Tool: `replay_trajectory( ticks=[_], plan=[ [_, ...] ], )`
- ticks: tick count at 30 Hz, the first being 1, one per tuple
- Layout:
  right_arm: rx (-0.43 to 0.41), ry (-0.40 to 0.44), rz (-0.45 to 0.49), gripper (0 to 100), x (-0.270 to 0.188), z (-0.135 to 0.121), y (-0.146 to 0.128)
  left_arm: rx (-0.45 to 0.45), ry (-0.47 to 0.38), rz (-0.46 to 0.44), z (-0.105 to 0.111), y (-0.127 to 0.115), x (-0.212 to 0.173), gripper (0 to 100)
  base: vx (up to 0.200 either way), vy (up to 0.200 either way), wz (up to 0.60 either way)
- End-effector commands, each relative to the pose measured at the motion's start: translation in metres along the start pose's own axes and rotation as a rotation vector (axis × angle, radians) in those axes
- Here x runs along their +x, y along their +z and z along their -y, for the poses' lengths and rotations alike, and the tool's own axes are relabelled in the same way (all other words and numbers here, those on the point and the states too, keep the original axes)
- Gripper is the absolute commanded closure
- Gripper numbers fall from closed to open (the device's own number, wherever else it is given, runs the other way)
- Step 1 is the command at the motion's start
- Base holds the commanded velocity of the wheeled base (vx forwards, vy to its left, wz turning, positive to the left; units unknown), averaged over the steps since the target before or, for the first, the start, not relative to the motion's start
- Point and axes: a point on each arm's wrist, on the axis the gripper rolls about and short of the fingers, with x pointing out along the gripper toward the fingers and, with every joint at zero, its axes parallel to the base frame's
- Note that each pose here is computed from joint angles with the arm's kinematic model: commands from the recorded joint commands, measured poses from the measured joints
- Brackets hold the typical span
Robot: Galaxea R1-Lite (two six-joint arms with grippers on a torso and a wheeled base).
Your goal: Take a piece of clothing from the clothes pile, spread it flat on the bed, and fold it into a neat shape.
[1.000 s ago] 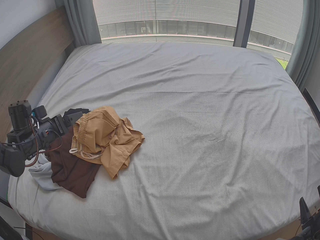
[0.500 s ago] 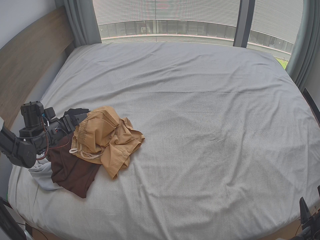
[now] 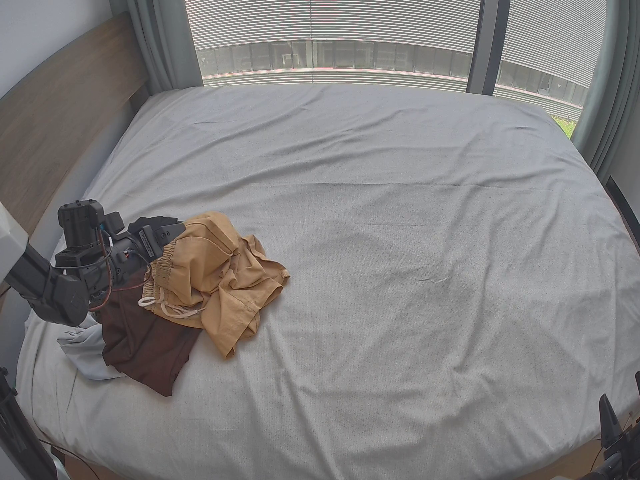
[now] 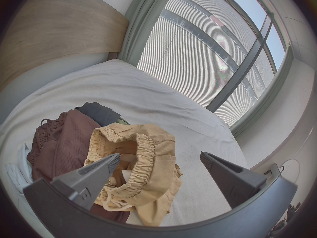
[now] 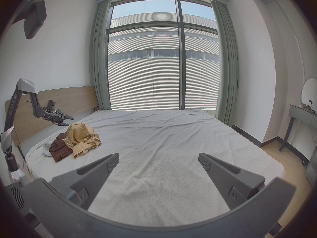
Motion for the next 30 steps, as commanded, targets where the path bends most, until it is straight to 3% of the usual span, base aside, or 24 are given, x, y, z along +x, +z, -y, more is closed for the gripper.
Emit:
replay_trajectory(
  ticks=[1, 10, 30],
  plan=[
    [0.0, 0.001, -0.003, 0, 0.0, 0.0, -0.005, 0.0, -0.007, -0.013, -0.003, -0.005, 0.014, 0, 0.0, 0.0, 0.0],
    [0.0, 0.001, -0.003, 0, 0.0, 0.0, -0.005, 0.006, -0.025, -0.001, -0.012, -0.018, 0.042, 0, 0.0, 0.0, 0.0],
    [-0.001, 0.001, -0.003, 0, 0.0, 0.0, -0.005, 0.007, -0.059, 0.047, -0.007, -0.012, 0.066, 0, 0.0, 0.0, 0.0]
  ],
)
